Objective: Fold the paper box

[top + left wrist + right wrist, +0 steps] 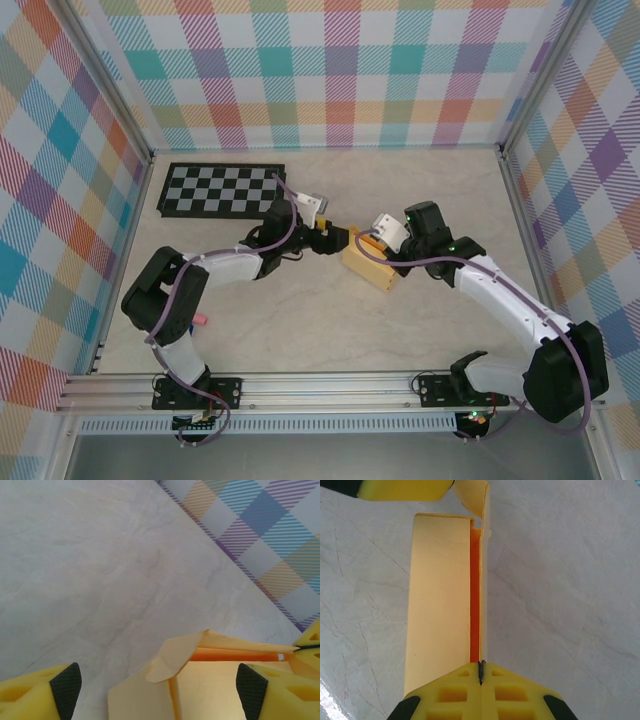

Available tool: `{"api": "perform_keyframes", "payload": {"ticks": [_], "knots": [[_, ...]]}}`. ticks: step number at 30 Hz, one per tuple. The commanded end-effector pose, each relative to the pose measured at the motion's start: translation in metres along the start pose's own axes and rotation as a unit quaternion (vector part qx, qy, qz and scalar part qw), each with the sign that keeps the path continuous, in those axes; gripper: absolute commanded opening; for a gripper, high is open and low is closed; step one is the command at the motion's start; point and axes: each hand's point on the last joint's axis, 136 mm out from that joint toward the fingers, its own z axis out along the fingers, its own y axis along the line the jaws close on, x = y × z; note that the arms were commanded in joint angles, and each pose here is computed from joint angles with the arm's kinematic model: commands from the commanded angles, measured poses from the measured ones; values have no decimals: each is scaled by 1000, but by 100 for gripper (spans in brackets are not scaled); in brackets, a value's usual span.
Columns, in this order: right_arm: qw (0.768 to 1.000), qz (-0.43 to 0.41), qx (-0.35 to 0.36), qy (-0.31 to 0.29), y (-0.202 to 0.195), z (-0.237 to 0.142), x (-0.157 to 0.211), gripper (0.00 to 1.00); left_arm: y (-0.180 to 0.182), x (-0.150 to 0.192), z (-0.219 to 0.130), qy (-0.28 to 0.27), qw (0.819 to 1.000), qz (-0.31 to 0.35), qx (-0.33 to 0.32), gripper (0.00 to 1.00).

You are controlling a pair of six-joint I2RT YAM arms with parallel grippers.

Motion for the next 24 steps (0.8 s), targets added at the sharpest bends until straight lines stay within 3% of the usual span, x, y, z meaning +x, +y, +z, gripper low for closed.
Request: {"api": "perform_keyframes", "payload": {"ticks": [1, 7, 17, 21, 24], "knots": [[1000, 20, -10, -16, 5, 1, -4, 0, -28, -10, 6, -18, 997, 35, 64, 75], [999, 36, -20, -18, 9, 4, -3, 0, -36, 3, 15, 18, 995, 39, 94, 54], [999, 40, -28, -15, 11, 4, -2, 0, -24, 29, 17, 52, 994, 64, 72, 50], [998, 47, -33, -13, 13, 6, 1, 0, -21, 40, 18, 66, 993, 66, 73, 35], [998, 48, -34, -13, 14, 7, 2, 0, -25, 36, 17, 55, 994, 64, 76, 32]]}}
